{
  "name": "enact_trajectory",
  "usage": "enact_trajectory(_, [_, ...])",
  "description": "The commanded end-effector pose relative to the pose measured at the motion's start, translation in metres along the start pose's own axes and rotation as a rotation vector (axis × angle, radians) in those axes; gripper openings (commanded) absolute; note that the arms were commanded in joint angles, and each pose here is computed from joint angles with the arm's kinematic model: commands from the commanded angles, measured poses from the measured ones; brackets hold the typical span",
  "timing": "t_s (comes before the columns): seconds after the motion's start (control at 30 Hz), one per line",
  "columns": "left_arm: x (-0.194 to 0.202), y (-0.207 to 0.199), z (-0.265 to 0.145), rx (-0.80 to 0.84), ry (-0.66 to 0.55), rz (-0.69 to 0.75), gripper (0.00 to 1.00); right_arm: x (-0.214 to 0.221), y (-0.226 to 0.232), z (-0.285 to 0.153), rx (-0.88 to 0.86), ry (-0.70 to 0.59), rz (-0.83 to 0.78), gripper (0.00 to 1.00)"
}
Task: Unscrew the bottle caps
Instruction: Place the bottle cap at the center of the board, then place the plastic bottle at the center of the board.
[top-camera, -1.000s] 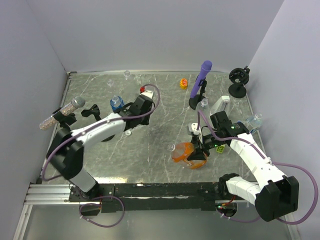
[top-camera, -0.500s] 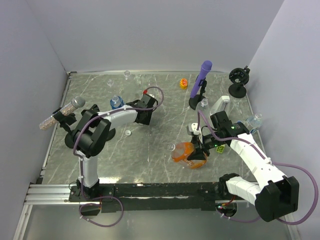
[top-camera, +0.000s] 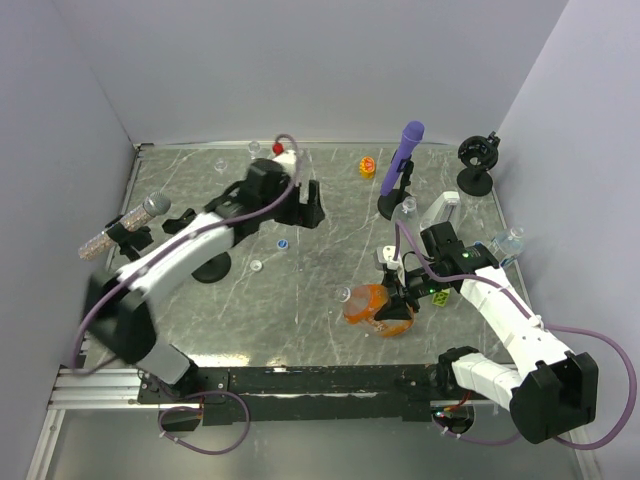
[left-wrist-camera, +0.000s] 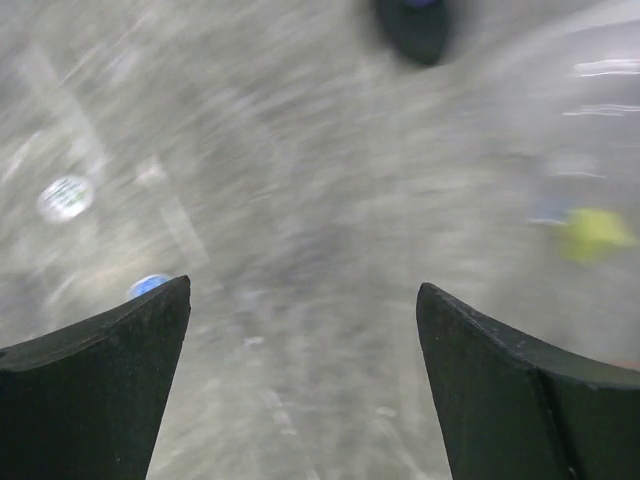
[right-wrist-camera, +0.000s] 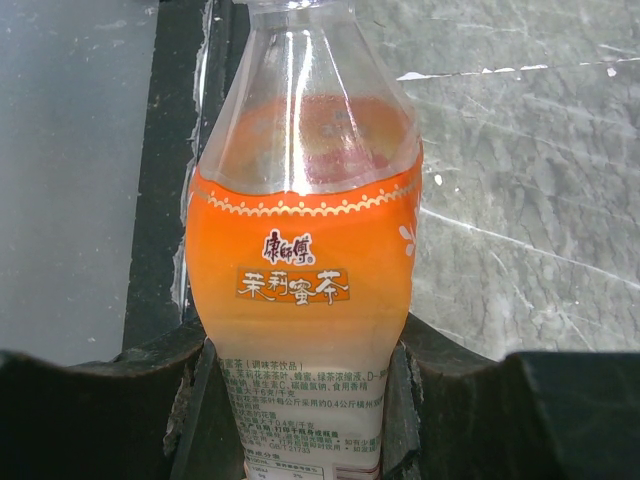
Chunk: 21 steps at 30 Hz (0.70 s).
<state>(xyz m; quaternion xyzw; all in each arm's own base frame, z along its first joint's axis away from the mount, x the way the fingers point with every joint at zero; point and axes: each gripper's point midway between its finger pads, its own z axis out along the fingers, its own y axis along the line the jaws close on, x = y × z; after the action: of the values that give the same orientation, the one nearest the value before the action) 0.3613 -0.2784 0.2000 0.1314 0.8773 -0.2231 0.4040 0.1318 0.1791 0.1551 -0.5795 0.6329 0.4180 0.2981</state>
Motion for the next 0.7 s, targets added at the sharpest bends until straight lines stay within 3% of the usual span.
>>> enact_trajectory(0.0, [-0.016, -0.073, -0.072, 0.49, -0.124, 0.028, 0.97, -0.009, -0.004, 0.0, 0.001, -0.025, -0.049, 0.2])
enact_trajectory(0.2, [0.026, -0.118, -0.141, 0.888, -0.133, 0.228, 0.99, -0.009, -0.004, 0.001, -0.002, -0.027, -0.045, 0.2])
enact_trajectory(0.3, [0.057, -0.144, -0.164, 1.009, -0.157, 0.359, 0.99, -0.009, -0.004, 0.001, -0.003, -0.027, -0.045, 0.2])
enact_trajectory(0.47, [0.079, -0.16, -0.156, 0.988, -0.182, 0.486, 0.99, -0.008, -0.004, 0.002, -0.01, -0.027, -0.036, 0.2])
enact_trajectory(0.67, [0.084, -0.17, -0.141, 0.988, -0.169, 0.53, 0.95, -0.007, -0.004, 0.002, -0.008, -0.025, -0.036, 0.2])
